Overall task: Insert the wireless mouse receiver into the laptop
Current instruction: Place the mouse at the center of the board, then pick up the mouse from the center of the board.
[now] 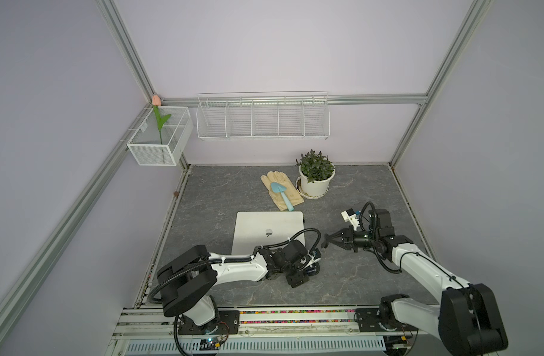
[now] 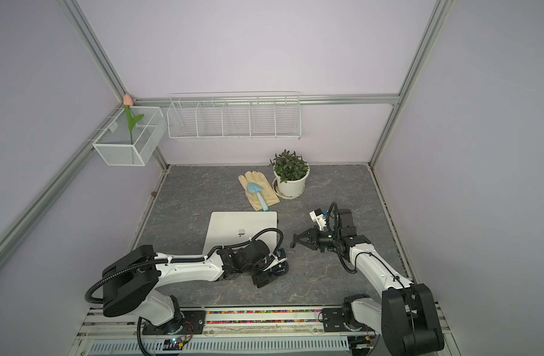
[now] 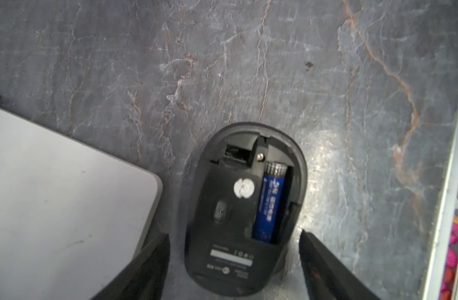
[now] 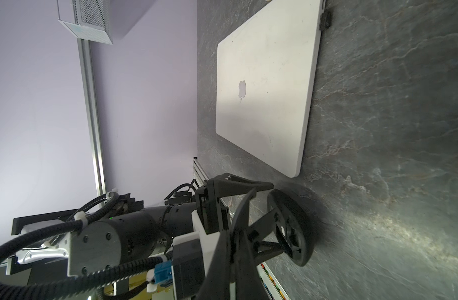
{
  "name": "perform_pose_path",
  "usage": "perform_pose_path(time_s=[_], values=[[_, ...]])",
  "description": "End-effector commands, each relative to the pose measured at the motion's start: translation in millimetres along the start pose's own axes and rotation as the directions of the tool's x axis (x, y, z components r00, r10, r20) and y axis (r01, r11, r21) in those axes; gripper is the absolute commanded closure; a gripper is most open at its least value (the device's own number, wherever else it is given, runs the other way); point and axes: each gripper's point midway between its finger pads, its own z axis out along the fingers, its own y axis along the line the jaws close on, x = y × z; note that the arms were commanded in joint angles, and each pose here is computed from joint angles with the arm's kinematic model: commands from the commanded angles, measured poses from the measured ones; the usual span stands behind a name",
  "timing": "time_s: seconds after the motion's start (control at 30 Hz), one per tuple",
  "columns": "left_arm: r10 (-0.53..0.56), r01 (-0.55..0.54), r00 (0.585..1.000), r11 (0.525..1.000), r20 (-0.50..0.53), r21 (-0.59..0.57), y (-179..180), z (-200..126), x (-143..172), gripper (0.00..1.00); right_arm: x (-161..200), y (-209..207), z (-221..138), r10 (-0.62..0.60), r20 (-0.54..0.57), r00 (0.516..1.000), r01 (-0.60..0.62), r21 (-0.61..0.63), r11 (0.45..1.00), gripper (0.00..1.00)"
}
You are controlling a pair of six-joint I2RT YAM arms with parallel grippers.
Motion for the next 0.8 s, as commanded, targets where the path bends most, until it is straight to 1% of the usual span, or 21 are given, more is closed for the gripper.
perform_pose_path(time_s=[0.0,0.2,0.4,0.63,0.77], values=[[-0.005,0.005,1.000,1.000,0.002,0.000,-0.4,3.8,-3.2,0.20,3.5,-2.6,-2.0,0.002,0.002,1.000,-0.002,0.003,1.000,0.92],[0.013,-0.013,1.000,1.000,0.003,0.008,-1.3,9.5,-4.5,0.19,5.2,-1.2,-2.8,0.001,0.002,1.000,-0.001,-0.004,1.000,0.92],[0.069,-0.068,0.998,0.997,-0.010,0.032,-3.5,15.8,-7.6,0.20,5.2,-1.0,-2.5,-0.002,0.003,1.000,0.002,-0.009,1.000,0.93],[0.087,-0.086,0.996,0.995,-0.012,0.053,-7.1,13.9,-7.6,0.21,5.8,-1.1,-2.6,-0.002,0.002,1.000,0.002,-0.009,1.000,0.93],[0.124,-0.122,0.992,0.990,-0.026,0.073,-9.5,13.2,-3.3,0.21,4.8,-0.8,-2.4,-0.003,0.004,1.000,0.003,-0.010,1.000,0.92]])
